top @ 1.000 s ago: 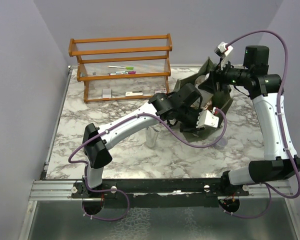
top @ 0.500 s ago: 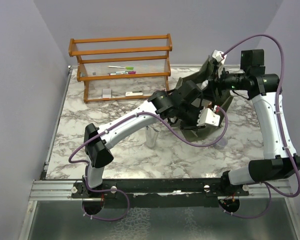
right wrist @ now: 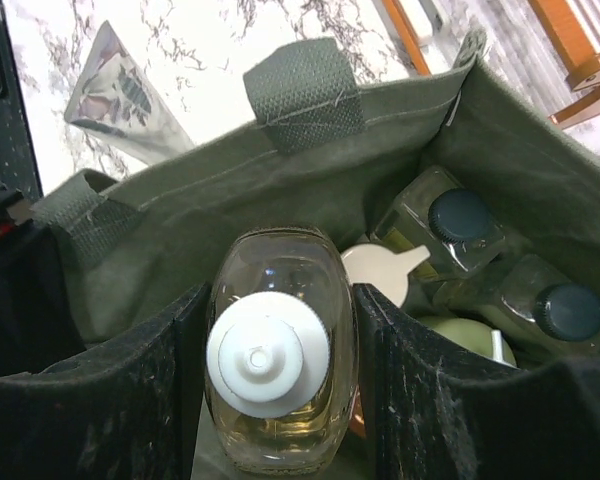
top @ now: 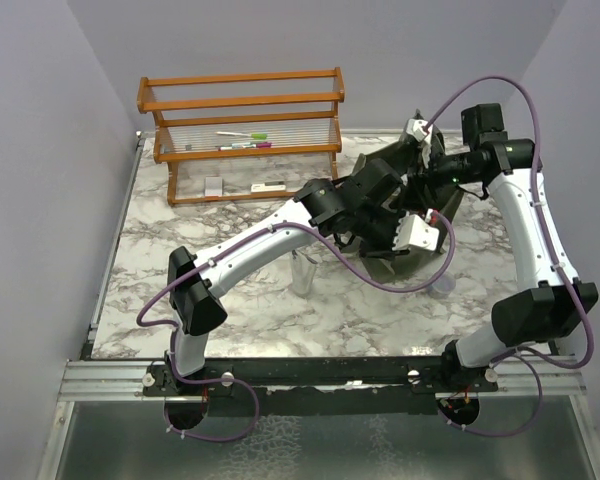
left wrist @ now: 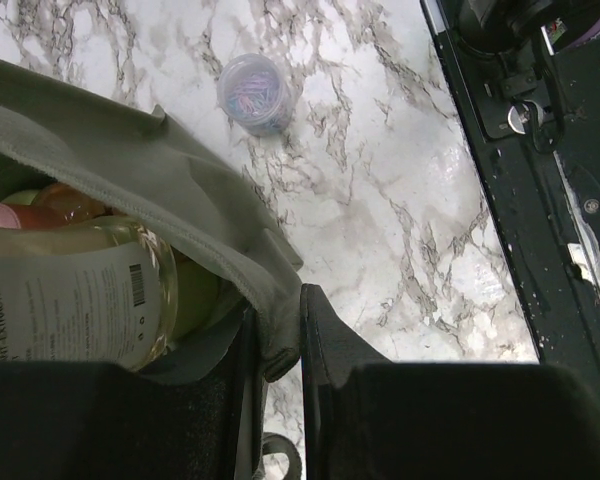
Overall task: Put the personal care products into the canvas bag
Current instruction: Place the care product in the canvas bag.
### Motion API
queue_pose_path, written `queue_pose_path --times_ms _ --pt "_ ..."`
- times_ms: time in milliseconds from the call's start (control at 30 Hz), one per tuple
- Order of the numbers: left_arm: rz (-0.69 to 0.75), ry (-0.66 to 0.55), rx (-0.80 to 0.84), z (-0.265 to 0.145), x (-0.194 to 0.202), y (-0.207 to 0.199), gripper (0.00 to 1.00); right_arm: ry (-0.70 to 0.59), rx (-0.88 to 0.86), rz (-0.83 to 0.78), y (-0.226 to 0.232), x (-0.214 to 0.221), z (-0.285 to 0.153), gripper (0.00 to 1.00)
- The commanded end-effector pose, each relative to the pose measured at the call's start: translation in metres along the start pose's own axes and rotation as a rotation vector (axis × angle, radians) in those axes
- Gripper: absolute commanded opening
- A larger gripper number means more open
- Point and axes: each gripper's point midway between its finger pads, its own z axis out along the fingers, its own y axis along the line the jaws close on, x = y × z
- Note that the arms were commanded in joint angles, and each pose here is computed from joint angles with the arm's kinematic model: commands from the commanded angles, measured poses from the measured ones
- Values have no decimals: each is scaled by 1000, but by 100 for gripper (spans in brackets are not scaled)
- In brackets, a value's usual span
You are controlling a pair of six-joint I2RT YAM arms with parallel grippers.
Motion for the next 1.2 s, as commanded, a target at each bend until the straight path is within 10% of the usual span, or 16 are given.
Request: queue_pose_path --times_ms 0,1167 --pt "46 -127 25 -22 -39 -9 0 -46 -41 -129 0 -13 1 1" --pt "83 -161 38 -28 -45 -11 0 182 -74 -195 -36 81 51 6"
